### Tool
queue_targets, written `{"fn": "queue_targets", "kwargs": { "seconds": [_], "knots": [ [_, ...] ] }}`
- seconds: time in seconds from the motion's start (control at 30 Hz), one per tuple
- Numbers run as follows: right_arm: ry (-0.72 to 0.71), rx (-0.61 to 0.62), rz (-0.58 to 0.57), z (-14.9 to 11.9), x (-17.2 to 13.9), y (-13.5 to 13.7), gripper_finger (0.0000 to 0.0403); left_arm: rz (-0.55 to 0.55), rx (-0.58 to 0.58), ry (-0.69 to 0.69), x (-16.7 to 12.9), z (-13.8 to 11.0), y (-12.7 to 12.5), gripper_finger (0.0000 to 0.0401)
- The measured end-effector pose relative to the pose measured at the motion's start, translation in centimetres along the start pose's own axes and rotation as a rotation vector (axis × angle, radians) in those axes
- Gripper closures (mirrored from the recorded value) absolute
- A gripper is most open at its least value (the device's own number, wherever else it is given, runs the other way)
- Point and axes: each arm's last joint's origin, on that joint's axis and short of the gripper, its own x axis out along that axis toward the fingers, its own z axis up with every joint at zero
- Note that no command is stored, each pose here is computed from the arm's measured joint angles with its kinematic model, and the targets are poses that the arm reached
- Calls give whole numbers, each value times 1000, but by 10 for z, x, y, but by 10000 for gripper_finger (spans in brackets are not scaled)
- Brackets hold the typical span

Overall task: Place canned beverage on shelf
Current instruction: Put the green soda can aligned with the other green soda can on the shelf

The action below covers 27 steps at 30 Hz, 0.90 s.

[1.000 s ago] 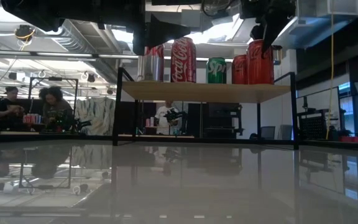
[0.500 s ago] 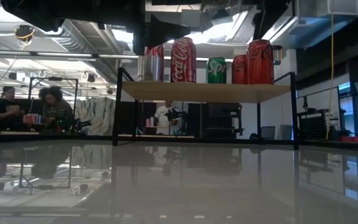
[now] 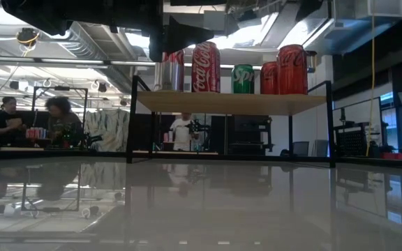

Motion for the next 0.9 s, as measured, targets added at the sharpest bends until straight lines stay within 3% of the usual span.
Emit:
{"fn": "queue_targets", "kwargs": {
  "seconds": [0.33,0.6,0.67,0.9],
  "knots": [
    [-28,-66,201,-1,-9,62,17,0,0,0,0,0,0,76],
    [237,-143,285,-26,32,144,17,-1,-4,0,0,0,0,76],
    [305,-133,276,-39,39,163,17,-1,-4,0,0,0,0,76],
    [420,43,78,-95,52,208,17,-1,-4,0,0,0,0,76]
  ]
}}
